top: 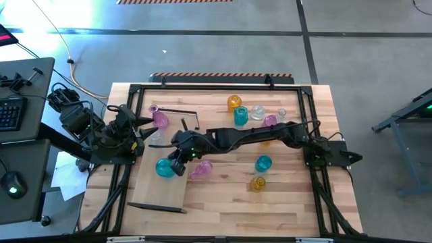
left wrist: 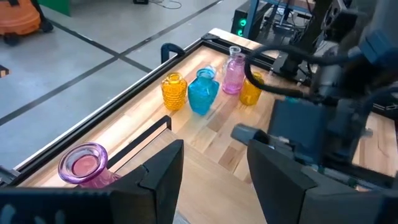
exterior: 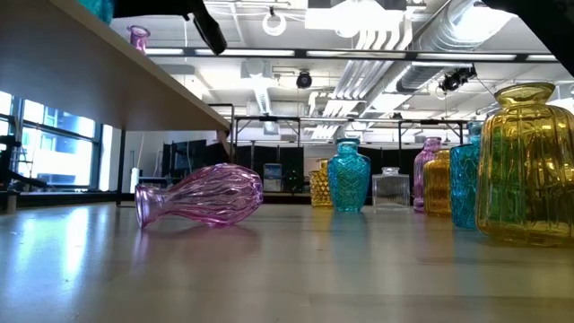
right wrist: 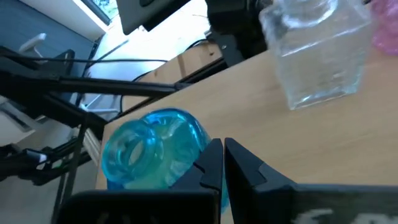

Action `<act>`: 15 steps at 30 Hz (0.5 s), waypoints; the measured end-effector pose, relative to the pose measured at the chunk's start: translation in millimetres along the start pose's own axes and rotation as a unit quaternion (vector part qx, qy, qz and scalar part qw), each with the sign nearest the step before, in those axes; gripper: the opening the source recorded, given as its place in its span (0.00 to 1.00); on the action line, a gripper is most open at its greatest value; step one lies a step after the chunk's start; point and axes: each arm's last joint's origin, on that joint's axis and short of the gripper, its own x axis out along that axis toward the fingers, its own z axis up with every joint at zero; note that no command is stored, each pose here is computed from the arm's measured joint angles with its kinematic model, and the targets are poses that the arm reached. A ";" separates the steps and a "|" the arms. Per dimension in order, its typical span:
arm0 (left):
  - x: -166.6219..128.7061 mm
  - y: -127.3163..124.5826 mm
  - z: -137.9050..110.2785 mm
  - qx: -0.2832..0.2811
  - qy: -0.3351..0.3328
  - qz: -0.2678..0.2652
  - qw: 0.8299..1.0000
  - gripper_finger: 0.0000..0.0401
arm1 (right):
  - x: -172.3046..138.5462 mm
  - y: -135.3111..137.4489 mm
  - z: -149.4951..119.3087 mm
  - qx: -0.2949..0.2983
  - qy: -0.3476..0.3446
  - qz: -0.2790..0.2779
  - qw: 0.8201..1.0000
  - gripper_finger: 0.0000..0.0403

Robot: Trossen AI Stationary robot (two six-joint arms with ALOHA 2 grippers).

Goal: Sort vases onto shelf
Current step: Put the bottom left blue flower vase on the shelf

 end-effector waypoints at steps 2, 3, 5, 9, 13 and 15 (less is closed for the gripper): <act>0.1 -0.2 0.0 -0.001 0.000 0.000 1.000 0.42 | 3.1 1.7 -3.5 0.008 0.006 0.006 1.000 0.00; 0.1 -0.2 0.0 -0.001 0.000 0.000 1.000 0.42 | 4.6 2.8 -4.5 0.011 0.005 0.012 1.000 0.00; 0.1 -0.5 0.1 -0.002 0.000 -0.001 1.000 0.42 | 6.0 4.6 -6.8 0.016 0.010 0.018 1.000 0.00; 0.1 -1.3 0.7 -0.007 -0.002 -0.004 1.000 0.42 | 5.8 6.2 -6.2 0.015 0.009 0.028 0.999 0.00; 0.1 -1.5 0.7 -0.007 -0.001 -0.005 1.000 0.42 | 5.6 8.4 -5.5 0.019 0.011 0.047 0.999 0.00; 0.1 -1.9 0.9 -0.010 0.000 -0.007 1.000 0.42 | 8.5 9.5 -7.2 0.020 0.010 0.055 0.998 0.00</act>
